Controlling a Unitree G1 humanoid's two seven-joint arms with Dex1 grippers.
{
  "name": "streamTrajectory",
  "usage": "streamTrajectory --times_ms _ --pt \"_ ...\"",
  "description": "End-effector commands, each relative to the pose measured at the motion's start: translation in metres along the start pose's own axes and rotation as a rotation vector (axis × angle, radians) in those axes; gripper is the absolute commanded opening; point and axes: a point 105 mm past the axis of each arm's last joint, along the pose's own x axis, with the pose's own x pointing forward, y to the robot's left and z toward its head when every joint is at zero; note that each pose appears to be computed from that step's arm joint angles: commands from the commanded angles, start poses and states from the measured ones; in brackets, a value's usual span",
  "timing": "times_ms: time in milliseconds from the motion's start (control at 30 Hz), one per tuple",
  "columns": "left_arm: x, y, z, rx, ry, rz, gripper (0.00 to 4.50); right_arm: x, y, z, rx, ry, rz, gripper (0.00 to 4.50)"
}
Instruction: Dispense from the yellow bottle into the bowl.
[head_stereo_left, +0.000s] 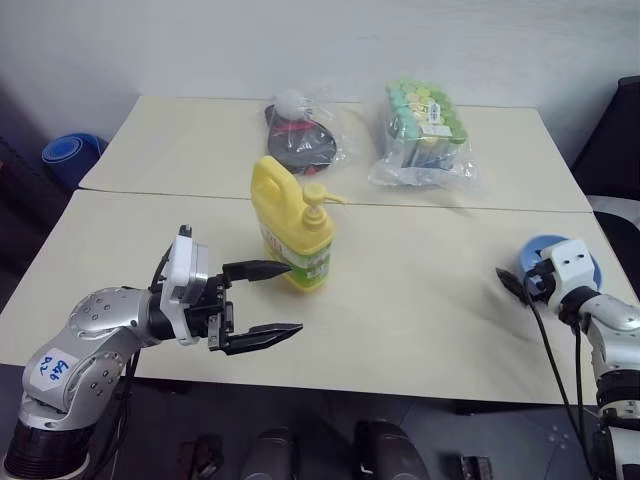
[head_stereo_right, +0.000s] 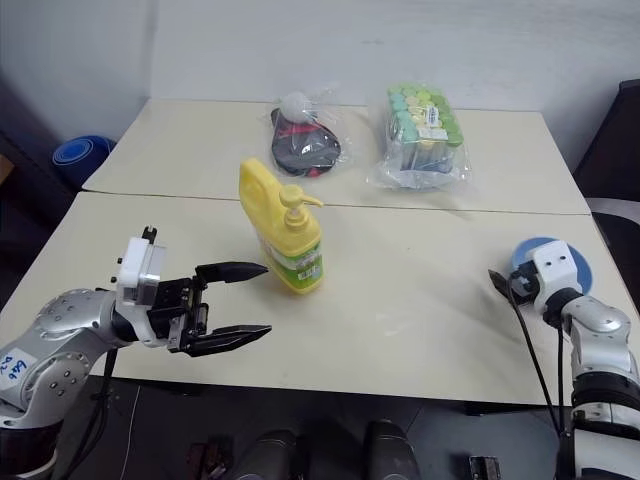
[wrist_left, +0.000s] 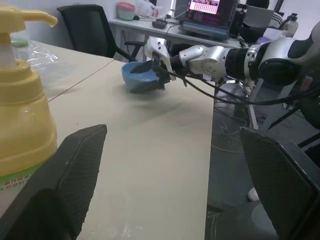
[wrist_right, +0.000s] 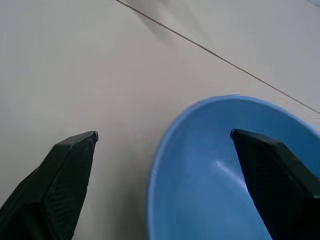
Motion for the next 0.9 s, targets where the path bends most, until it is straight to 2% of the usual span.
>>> streamTrajectory --times_ms 33,100,433,533,600,733,900 --pt "0.000 0.000 0.007 0.042 -0.012 0.001 4.50 0.001 -0.001 0.003 -0.015 -0.009 -0.015 4.07" --pt "-0.001 0.000 0.008 0.045 -0.014 0.006 4.50 0.002 0.001 0.003 -0.016 -0.008 -0.012 3.55" --pt "-0.002 0.003 0.011 0.060 -0.022 0.029 4.50 0.000 0.000 0.007 -0.006 -0.010 -0.013 0.09" --pt "-0.004 0.003 0.013 0.062 -0.023 0.032 4.50 -0.002 0.001 0.015 0.001 -0.031 0.019 0.03" --pt "-0.007 0.003 0.019 0.052 -0.038 0.036 4.50 -0.005 0.007 0.031 -0.003 -0.082 0.083 0.03" --pt "-0.019 -0.002 0.050 -0.015 -0.123 0.033 4.50 -0.031 0.054 0.097 -0.190 -0.293 0.435 0.03" --pt "-0.031 0.011 0.095 0.042 -0.190 0.069 4.50 -0.078 0.121 0.144 -0.373 -0.349 0.886 0.03"
